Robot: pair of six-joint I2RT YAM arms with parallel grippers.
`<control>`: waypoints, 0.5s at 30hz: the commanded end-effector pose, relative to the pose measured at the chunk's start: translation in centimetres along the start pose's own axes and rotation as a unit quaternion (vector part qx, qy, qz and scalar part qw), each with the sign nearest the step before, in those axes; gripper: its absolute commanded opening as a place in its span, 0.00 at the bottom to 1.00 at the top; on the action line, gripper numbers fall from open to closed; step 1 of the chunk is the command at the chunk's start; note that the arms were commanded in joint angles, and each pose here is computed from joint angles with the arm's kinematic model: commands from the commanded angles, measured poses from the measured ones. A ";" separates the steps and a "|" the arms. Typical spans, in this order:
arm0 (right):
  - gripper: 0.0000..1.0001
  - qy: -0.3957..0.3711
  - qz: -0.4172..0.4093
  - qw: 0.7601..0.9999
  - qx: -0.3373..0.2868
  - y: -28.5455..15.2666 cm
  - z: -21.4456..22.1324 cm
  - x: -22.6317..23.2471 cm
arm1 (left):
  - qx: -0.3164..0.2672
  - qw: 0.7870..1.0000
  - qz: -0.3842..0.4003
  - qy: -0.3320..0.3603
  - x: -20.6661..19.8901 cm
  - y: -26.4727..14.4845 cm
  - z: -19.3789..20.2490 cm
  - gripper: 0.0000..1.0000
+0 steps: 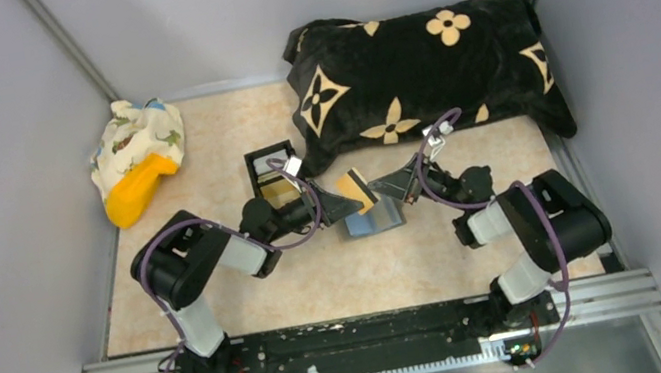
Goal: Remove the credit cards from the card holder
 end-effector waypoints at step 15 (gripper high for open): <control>0.00 -0.054 -0.071 0.996 0.002 1.3 -0.5 1.7 | -0.029 0.994 0.089 0.053 -2.4 0.5 -1.1 0.00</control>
Point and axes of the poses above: each gripper's point midway between its finger pads, its own y axis out along the fingers, its own x axis along the line the jaws close on, z = x × y, the point moved 8 cm from there along -y, back along the fingers, and after that the axes turned 3 degrees about y, right-handed, at the moved point
